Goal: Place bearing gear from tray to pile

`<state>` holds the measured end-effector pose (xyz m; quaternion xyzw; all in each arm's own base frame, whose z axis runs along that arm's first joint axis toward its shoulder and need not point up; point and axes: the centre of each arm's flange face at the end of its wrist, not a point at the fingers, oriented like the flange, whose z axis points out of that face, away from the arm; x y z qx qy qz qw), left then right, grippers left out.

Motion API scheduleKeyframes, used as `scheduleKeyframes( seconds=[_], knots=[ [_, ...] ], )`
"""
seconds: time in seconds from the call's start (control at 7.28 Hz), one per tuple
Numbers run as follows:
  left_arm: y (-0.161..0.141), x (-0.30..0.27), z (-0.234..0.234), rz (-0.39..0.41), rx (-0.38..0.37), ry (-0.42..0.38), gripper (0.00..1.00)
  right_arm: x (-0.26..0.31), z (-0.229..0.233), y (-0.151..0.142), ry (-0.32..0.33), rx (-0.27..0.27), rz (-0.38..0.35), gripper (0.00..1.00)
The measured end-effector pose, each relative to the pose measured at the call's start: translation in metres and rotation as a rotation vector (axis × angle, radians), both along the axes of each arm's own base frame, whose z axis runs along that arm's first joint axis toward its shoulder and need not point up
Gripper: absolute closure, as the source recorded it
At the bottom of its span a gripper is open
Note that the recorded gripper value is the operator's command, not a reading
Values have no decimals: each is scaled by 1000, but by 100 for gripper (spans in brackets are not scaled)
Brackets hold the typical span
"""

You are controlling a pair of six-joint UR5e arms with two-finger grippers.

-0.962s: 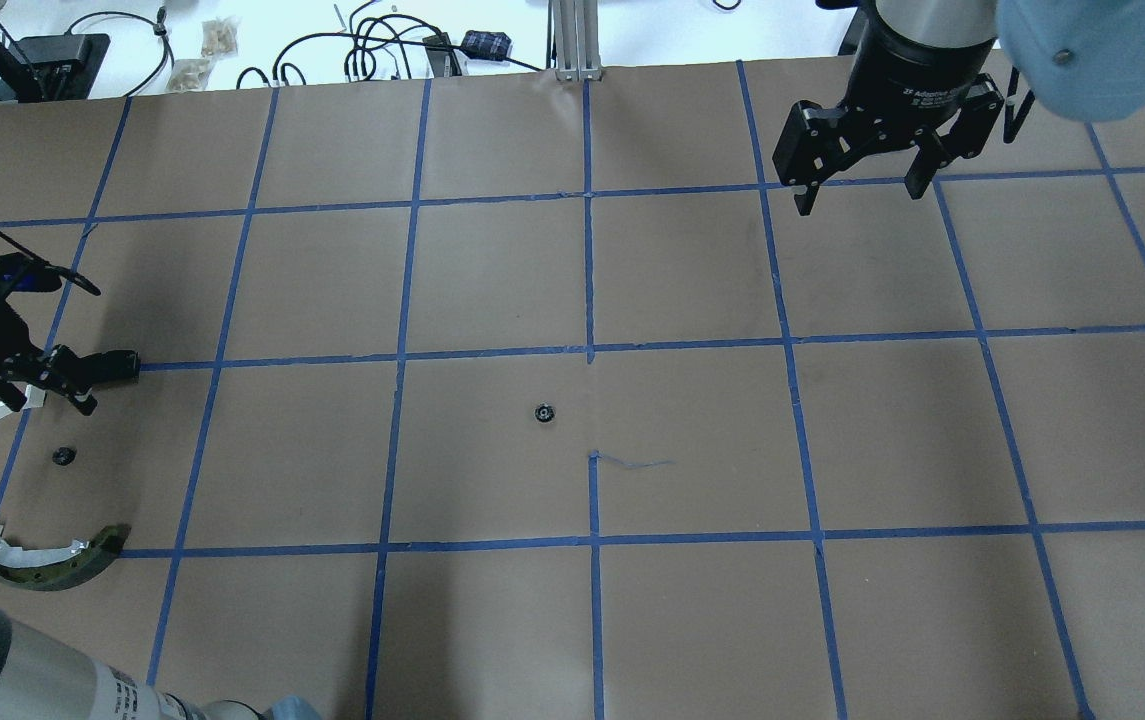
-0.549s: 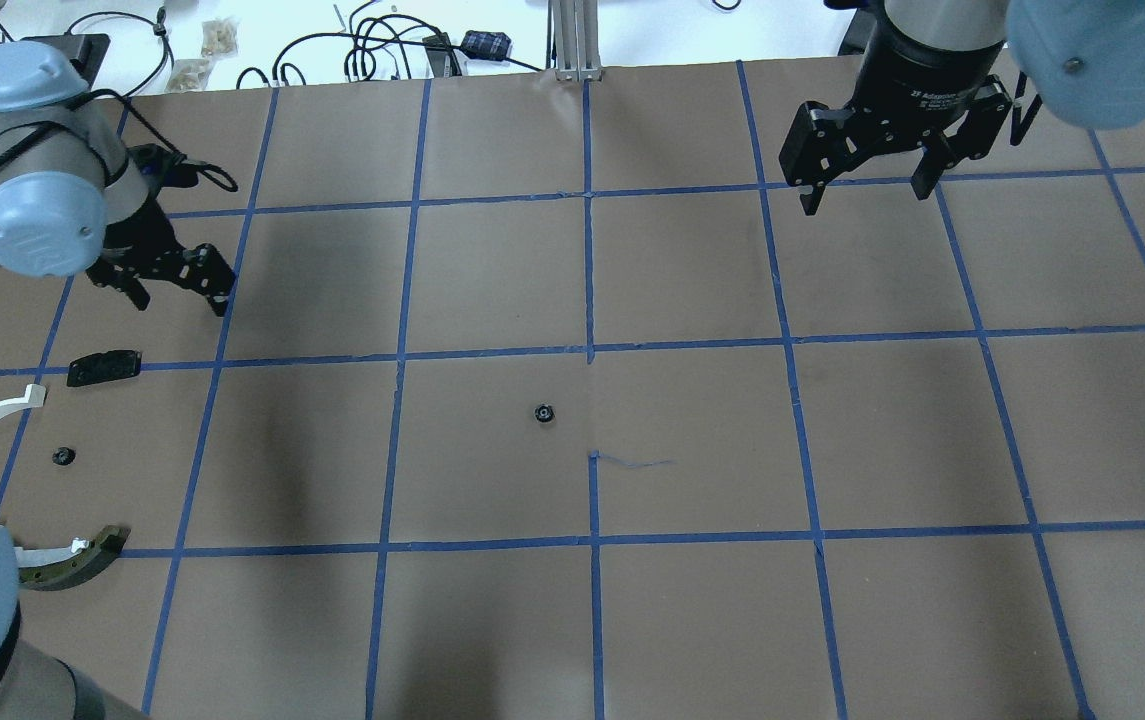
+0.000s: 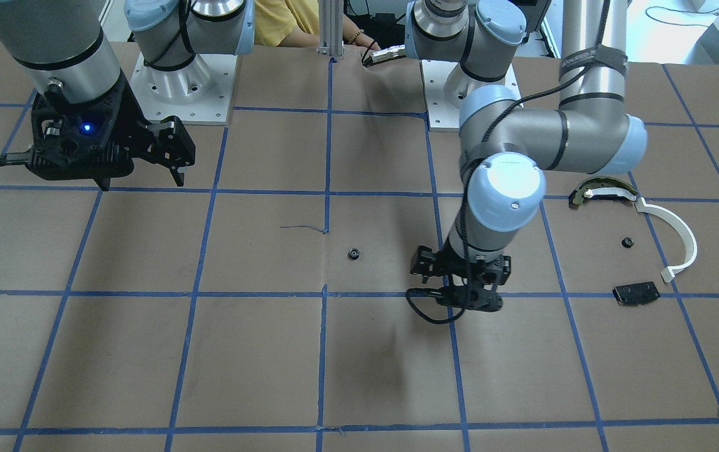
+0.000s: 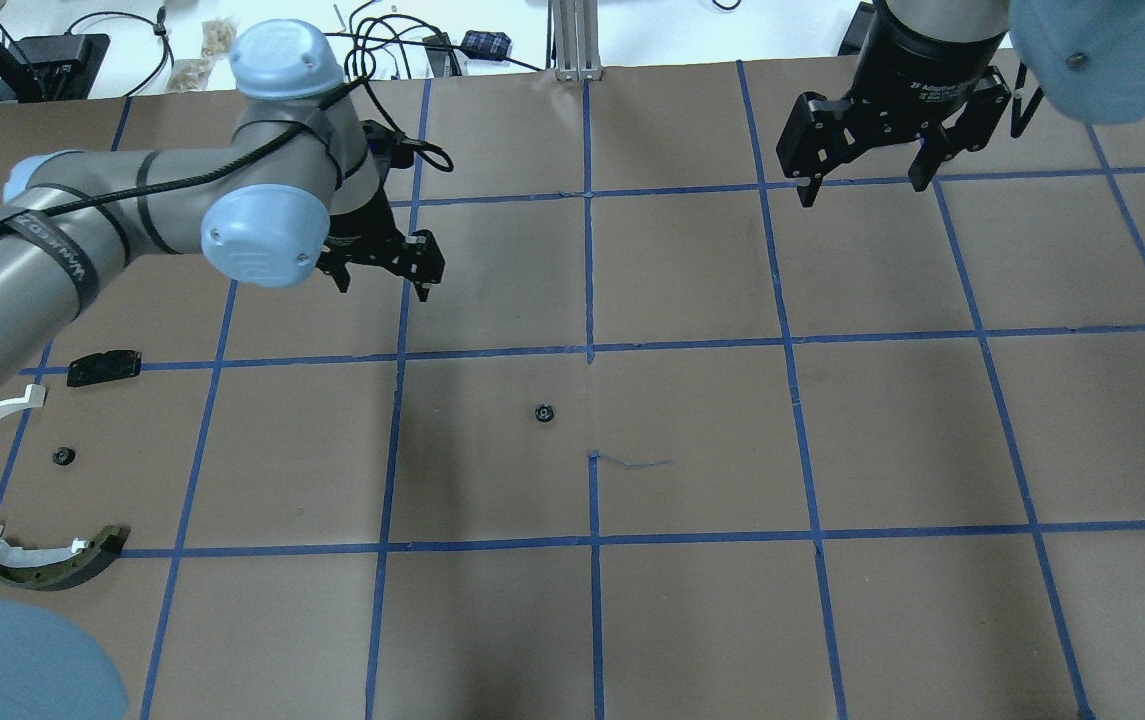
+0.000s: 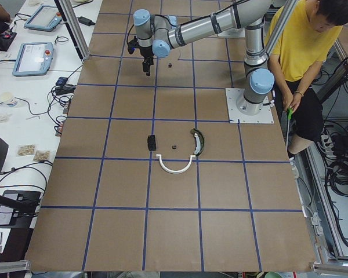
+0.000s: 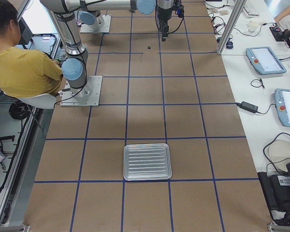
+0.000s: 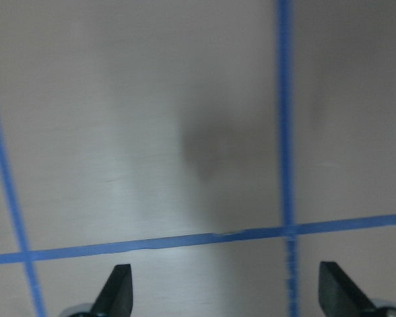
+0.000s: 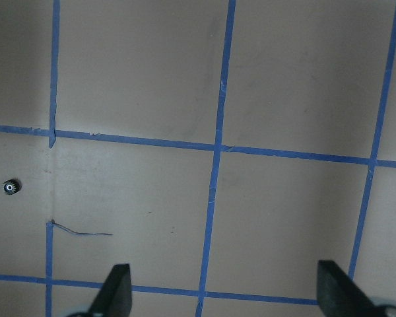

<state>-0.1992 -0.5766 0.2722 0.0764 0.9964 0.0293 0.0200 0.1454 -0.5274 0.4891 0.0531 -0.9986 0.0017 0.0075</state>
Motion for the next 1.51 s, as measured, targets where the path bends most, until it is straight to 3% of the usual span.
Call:
scheduleKeyframes(
  seconds=[0.41, 0.96, 1.1, 1.37, 1.51],
  knots=[
    [47, -98, -31, -23, 39, 12, 0, 0, -1, 0, -1, 2, 0, 0],
    [72, -116, -92, -34, 154, 4, 2, 0, -2, 0, 0, 5, 0, 0],
    [73, -119, -101, -38, 165, 2, 11, 0, -2, 0, 0, 5, 0, 0],
    [75, -123, -111, -45, 178, -1, 40, -1, -2, 0, 0, 4, -1, 0],
    [76, -124, -113, -48, 182, -2, 69, -1, -2, 0, -1, 4, -1, 0]
  ],
)
